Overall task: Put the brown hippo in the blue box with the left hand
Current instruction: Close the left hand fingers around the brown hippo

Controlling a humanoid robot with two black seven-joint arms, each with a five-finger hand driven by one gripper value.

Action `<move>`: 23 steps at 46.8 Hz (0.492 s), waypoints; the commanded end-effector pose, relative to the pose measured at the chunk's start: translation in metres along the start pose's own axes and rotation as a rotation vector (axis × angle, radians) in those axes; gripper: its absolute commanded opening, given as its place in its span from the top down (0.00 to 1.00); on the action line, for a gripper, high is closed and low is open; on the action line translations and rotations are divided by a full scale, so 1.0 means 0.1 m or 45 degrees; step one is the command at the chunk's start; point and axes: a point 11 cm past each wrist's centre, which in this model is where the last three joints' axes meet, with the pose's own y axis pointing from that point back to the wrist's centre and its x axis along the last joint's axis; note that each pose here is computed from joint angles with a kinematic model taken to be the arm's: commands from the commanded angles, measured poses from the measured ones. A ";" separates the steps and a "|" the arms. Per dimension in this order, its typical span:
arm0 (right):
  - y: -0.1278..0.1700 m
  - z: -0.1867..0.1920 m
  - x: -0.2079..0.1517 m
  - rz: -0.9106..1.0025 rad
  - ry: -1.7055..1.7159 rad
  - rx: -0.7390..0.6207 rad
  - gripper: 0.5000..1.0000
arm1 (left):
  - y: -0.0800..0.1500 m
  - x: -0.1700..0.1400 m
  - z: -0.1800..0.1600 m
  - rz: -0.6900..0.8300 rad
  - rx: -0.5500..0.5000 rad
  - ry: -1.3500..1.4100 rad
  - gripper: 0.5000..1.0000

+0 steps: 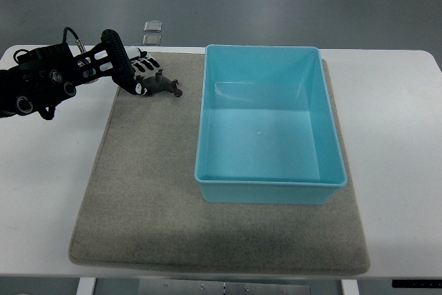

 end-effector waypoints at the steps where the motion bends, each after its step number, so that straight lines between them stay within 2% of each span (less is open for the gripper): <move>1: 0.00 0.00 0.00 0.000 0.000 0.000 0.13 | 0.00 0.00 0.01 -0.001 -0.002 0.000 0.41; 13: 0.00 0.00 0.00 0.000 0.000 0.000 0.13 | -0.02 -0.04 0.03 -0.011 0.003 0.002 0.45; 23: 0.00 0.00 0.00 0.000 0.000 0.000 0.13 | -0.04 -0.08 0.04 -0.022 0.018 0.002 0.59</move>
